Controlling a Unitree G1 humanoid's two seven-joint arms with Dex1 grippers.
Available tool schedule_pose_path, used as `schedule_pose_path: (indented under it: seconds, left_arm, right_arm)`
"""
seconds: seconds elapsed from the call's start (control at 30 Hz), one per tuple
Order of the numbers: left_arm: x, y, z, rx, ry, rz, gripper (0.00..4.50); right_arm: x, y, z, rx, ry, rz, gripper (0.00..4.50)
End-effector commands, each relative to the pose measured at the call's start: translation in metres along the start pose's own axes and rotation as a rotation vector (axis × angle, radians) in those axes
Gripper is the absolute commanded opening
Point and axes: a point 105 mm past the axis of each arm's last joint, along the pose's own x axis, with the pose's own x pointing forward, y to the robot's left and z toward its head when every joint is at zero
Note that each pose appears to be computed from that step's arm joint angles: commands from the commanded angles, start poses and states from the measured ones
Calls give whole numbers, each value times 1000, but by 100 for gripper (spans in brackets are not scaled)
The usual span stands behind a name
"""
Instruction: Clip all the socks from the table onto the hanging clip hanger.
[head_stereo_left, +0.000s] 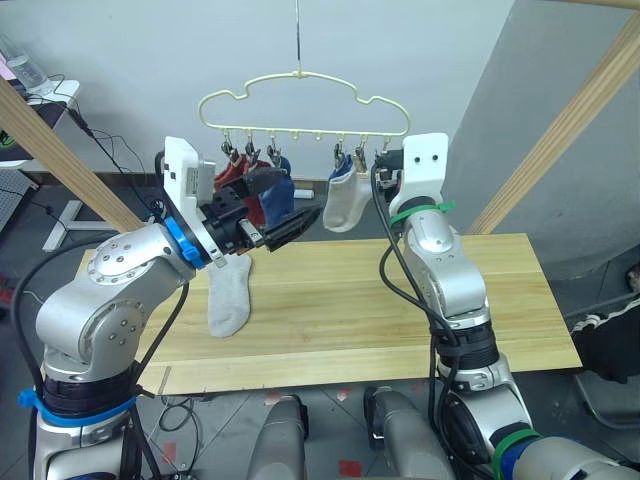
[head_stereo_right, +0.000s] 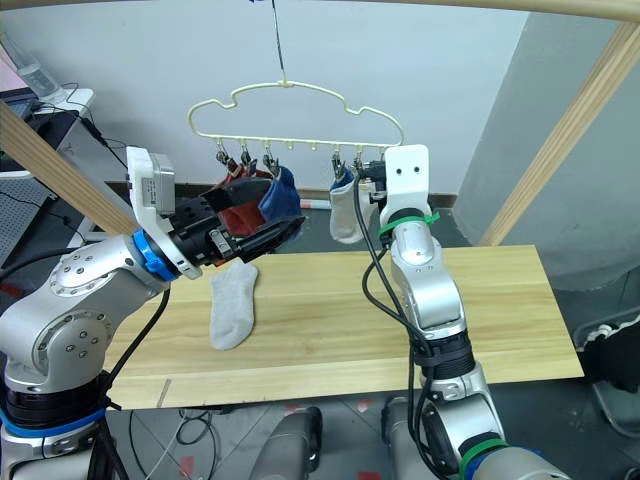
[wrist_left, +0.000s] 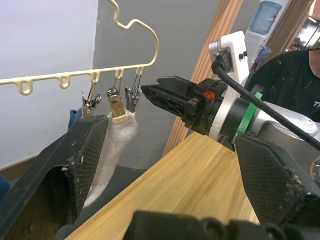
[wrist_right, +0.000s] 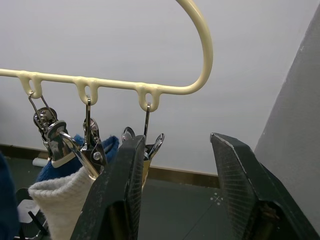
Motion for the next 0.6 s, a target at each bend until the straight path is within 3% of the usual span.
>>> schedule_pose_path:
  seconds: [0.03, 0.6]
  left_arm:
    - [0, -3, 10, 47, -30, -11, 450]
    - [2, -5, 8, 44, -31, -10, 450]
  right_arm:
    - [2, 2, 20, 8, -74, -2, 217]
    - [9, -5, 14, 11, -54, -38, 217]
